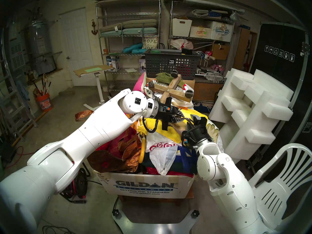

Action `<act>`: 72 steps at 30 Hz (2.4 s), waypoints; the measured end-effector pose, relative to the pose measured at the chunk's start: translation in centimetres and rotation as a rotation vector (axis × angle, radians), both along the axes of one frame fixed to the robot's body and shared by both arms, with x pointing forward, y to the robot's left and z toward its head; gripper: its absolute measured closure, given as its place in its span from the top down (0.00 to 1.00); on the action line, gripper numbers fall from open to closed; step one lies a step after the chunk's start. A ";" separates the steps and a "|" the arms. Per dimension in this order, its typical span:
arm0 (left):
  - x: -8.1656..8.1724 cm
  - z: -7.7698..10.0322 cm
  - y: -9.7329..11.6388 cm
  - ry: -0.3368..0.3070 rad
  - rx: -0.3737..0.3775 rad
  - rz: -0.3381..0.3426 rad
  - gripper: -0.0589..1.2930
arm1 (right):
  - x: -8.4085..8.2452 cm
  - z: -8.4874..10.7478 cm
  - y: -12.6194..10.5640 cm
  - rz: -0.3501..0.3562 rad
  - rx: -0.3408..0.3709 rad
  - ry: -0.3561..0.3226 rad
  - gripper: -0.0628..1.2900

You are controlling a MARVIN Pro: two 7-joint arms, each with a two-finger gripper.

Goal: Unbuckle a shoe

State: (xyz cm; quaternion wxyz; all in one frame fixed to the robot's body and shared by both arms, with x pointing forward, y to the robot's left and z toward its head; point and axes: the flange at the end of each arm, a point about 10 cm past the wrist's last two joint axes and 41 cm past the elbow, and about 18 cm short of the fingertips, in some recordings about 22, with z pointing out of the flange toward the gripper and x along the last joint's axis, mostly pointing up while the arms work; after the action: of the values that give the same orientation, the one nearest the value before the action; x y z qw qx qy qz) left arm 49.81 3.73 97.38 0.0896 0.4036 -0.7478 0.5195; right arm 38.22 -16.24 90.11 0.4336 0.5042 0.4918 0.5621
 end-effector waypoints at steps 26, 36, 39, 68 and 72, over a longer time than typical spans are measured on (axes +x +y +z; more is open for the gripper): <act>-1.0 -0.7 1.8 -0.018 0.062 0.026 0.03 | -0.4 0.3 0.1 -0.009 0.001 -0.001 0.64; -1.7 -0.6 2.8 -0.032 0.077 0.036 0.03 | -0.5 0.2 0.6 -0.005 0.008 0.001 0.64; -1.7 -0.6 3.2 -0.038 0.082 0.045 0.03 | -0.5 0.3 0.9 -0.004 0.012 0.000 0.64; -1.6 -1.4 4.4 -0.049 0.105 0.073 0.03 | -0.3 0.5 1.4 -0.027 0.055 0.034 0.58; -1.7 -1.5 4.7 -0.049 0.109 0.075 0.03 | -0.2 0.5 1.4 -0.029 0.060 0.038 0.58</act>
State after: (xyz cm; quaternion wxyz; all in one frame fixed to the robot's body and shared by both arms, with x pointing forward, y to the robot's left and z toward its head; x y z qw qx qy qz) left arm 48.09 8.40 95.88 0.0296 0.4226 -0.7613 0.4908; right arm 38.02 -14.86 90.64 0.4171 0.5346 0.4756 0.5605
